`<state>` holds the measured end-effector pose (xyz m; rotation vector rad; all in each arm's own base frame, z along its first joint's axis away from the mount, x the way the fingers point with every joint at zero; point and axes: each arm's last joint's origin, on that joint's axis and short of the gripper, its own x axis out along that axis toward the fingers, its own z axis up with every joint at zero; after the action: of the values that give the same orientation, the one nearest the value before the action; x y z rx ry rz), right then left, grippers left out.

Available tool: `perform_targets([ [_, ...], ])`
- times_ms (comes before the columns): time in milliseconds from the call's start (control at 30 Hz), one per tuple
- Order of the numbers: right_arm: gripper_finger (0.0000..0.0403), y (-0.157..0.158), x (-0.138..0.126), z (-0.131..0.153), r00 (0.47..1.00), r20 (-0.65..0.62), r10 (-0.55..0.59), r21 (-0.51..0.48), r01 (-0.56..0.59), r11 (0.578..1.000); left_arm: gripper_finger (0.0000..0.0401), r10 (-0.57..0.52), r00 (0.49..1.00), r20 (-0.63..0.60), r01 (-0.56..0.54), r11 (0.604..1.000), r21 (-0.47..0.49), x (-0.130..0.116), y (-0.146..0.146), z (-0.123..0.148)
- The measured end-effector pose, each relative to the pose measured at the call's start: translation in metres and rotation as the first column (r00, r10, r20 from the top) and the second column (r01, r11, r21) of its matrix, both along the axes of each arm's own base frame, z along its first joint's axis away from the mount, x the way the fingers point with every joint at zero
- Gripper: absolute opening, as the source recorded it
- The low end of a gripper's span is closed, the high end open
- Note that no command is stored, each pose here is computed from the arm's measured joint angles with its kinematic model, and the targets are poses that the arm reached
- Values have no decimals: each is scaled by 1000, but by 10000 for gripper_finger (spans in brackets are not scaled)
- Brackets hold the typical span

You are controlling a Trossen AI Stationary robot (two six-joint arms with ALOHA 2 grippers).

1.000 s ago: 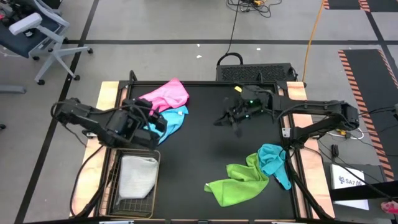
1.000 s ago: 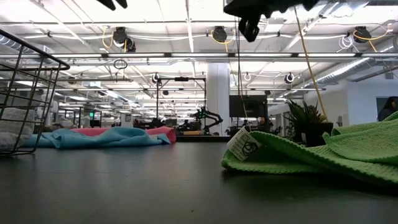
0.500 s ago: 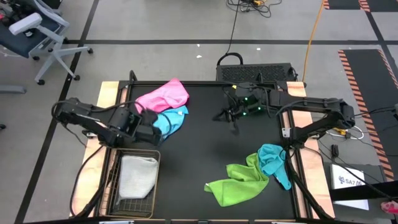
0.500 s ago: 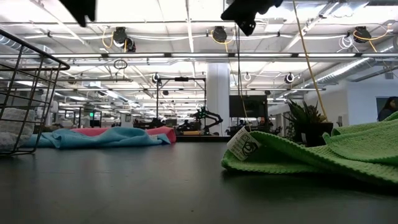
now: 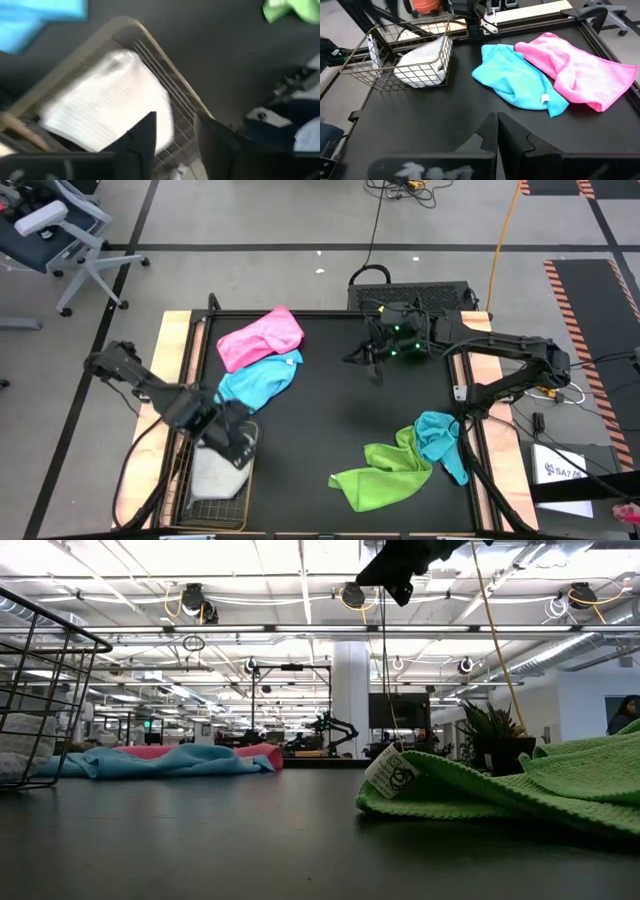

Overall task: Fold microfiber towels
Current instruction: Fold the pink microfiber cloth

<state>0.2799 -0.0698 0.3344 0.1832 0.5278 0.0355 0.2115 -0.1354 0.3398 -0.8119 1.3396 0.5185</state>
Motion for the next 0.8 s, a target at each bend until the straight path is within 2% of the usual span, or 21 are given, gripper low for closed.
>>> perform_targets([
  [200,0,-4,-2,-1,1000,-7,-9,-9,9,1000,50,15,993,-117,-33,988,-153,4,-27,-45],
  [300,0,-5,-2,-1,1000,-12,-12,-10,12,1000,11,46,979,-197,-83,979,-187,-3,-36,-63],
  [500,0,-5,-2,-1,1000,-16,-11,-8,11,1000,6,95,978,-186,-130,974,-184,-10,-46,-84],
  [633,0,-5,-3,-2,1000,-21,-11,-6,11,1000,4,149,962,-228,-186,971,-152,-16,-46,-99],
  [800,0,-5,-3,-2,1000,-22,-11,-6,11,1000,3,160,953,-256,-200,970,-139,-22,-45,-114],
])
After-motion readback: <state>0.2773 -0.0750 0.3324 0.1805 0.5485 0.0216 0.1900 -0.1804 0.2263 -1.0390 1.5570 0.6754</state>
